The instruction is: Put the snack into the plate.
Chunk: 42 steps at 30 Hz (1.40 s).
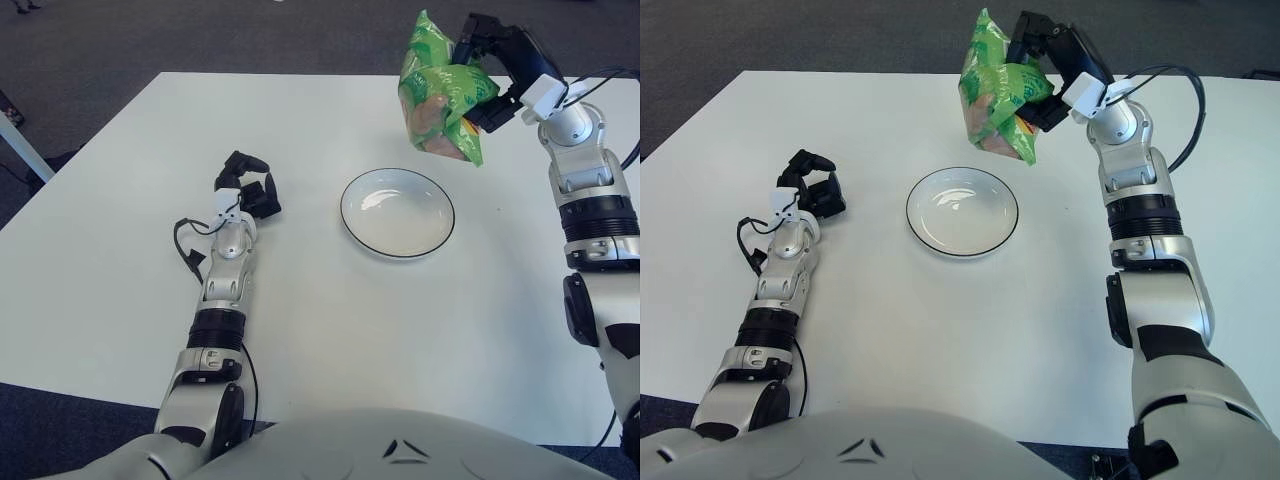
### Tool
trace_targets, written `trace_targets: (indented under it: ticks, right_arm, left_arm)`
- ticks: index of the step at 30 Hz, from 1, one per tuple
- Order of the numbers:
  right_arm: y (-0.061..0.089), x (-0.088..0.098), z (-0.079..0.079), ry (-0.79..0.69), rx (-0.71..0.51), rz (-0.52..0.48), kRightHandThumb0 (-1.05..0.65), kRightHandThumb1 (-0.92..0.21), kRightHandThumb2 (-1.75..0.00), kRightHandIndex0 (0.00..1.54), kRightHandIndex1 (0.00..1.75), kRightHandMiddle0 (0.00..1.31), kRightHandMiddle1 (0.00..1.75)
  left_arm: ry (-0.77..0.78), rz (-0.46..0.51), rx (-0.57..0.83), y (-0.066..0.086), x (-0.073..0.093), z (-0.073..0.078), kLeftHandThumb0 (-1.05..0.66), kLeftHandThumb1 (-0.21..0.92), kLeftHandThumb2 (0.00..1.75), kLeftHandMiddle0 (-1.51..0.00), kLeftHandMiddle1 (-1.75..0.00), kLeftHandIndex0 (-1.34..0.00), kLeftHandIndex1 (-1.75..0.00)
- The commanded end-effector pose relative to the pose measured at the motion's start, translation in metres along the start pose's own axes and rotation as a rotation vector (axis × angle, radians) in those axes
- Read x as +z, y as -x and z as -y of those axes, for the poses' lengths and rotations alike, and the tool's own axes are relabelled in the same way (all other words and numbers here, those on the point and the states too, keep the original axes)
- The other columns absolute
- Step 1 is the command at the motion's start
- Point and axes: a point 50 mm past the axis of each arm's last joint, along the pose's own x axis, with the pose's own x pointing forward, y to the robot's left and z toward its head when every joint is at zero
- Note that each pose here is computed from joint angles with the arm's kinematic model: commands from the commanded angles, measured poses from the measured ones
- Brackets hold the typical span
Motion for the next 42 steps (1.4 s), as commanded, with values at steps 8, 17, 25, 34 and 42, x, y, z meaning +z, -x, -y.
trace_targets:
  ticks: [8,17,25,34,42]
  right_arm:
    - [0.007,0.015,-0.013,-0.074,0.071,0.074,0.0,0.07,-1.75,0.88,1.75,0.7,1.73]
    - [0.014,0.025,-0.018,-0.06,0.181,0.092,0.0,0.05,-1.73,0.86,1.75,0.67,1.75]
    - [0.018,0.027,-0.024,-0.086,0.253,0.105,0.0,0.05,-1.74,0.87,1.75,0.67,1.75]
    - [0.023,0.029,-0.031,-0.069,0.292,0.144,0.0,0.05,-1.74,0.87,1.75,0.67,1.75]
    - [0.029,0.032,-0.038,-0.086,0.386,0.187,0.0,0.07,-1.74,0.92,1.69,0.67,1.75]
  left_arm:
    - [0.009,-0.22,0.017,0.036,-0.058,-0.003,-0.47,0.33,1.3,-1.28,-1.75,-0.6,-1.75]
    - [0.012,-0.226,0.026,0.036,-0.058,-0.003,-0.47,0.33,1.29,-1.28,-1.75,-0.59,-1.75]
    - [0.01,-0.219,0.031,0.036,-0.058,-0.003,-0.47,0.33,1.3,-1.28,-1.75,-0.6,-1.75]
    - [-0.005,-0.227,0.034,0.036,-0.058,-0.003,-0.48,0.32,1.31,-1.27,-1.75,-0.6,-1.75]
    - [0.002,-0.231,0.044,0.036,-0.059,-0.003,-0.48,0.32,1.31,-1.27,-1.75,-0.61,-1.75]
